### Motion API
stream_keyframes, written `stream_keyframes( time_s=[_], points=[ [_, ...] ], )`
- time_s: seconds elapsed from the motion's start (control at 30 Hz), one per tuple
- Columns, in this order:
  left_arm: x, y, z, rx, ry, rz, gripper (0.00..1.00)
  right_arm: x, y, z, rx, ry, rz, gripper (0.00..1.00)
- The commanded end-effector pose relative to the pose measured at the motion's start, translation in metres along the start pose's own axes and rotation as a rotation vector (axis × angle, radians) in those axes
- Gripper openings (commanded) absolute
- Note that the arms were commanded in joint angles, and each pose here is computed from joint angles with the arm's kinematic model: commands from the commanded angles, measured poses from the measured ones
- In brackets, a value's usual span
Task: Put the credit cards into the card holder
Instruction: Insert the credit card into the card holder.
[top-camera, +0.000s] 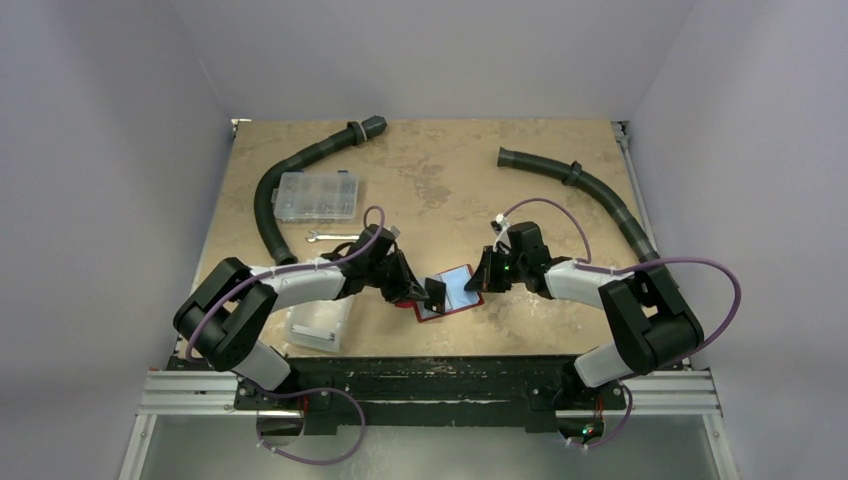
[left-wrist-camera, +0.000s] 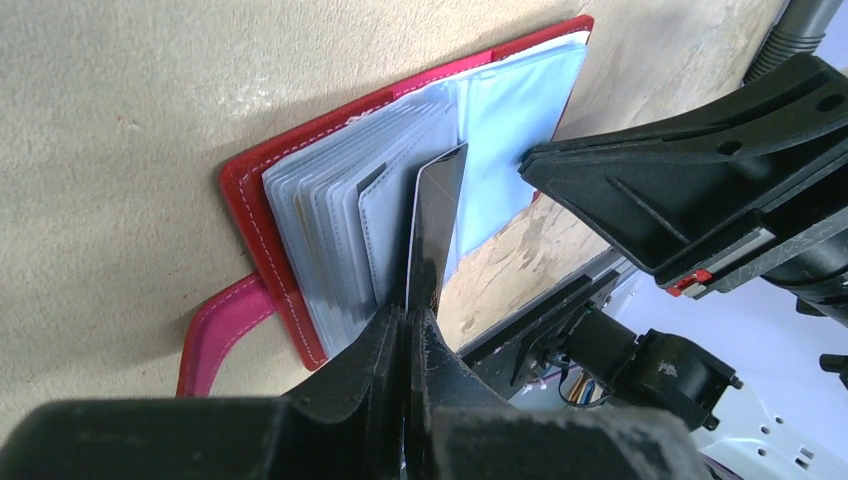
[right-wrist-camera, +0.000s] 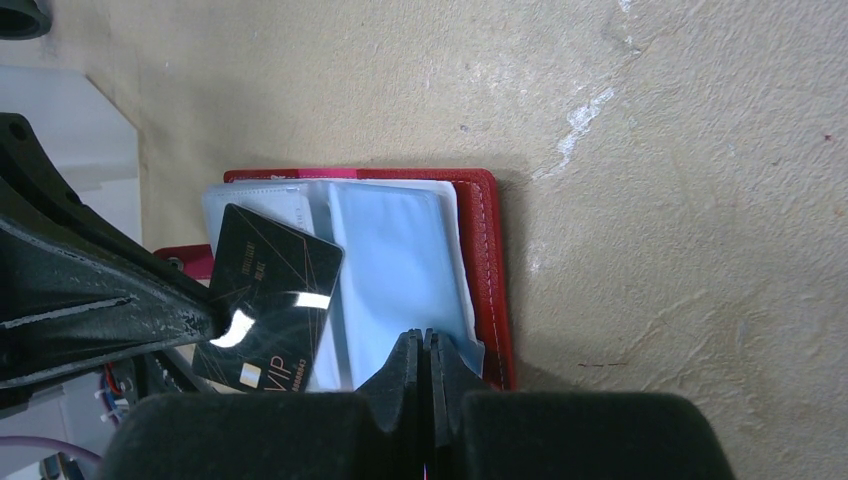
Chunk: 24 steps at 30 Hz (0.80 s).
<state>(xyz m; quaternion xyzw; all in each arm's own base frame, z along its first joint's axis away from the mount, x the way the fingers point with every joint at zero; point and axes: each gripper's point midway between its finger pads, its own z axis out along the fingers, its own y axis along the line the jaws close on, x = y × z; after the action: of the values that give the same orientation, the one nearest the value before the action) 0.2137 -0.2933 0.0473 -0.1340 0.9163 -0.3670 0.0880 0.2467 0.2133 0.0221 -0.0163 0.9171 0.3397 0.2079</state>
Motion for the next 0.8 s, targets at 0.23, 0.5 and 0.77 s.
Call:
stream_keyframes(
  time_s=[0.23, 0.5, 0.77],
  points=[
    [-0.002, -0.008, 0.001, -0.045, -0.016, -0.01, 0.0, 0.0, -0.01, 0.001, 0.036, -0.022, -0.016, 0.0],
    [-0.003, -0.004, 0.011, -0.079, -0.021, -0.022, 0.0, 0.001, -0.01, 0.001, 0.033, -0.022, -0.016, 0.0],
    [-0.01, -0.01, 0.016, 0.021, -0.089, -0.039, 0.0, 0.002, -0.01, 0.001, 0.03, -0.02, -0.016, 0.0]
  ],
)
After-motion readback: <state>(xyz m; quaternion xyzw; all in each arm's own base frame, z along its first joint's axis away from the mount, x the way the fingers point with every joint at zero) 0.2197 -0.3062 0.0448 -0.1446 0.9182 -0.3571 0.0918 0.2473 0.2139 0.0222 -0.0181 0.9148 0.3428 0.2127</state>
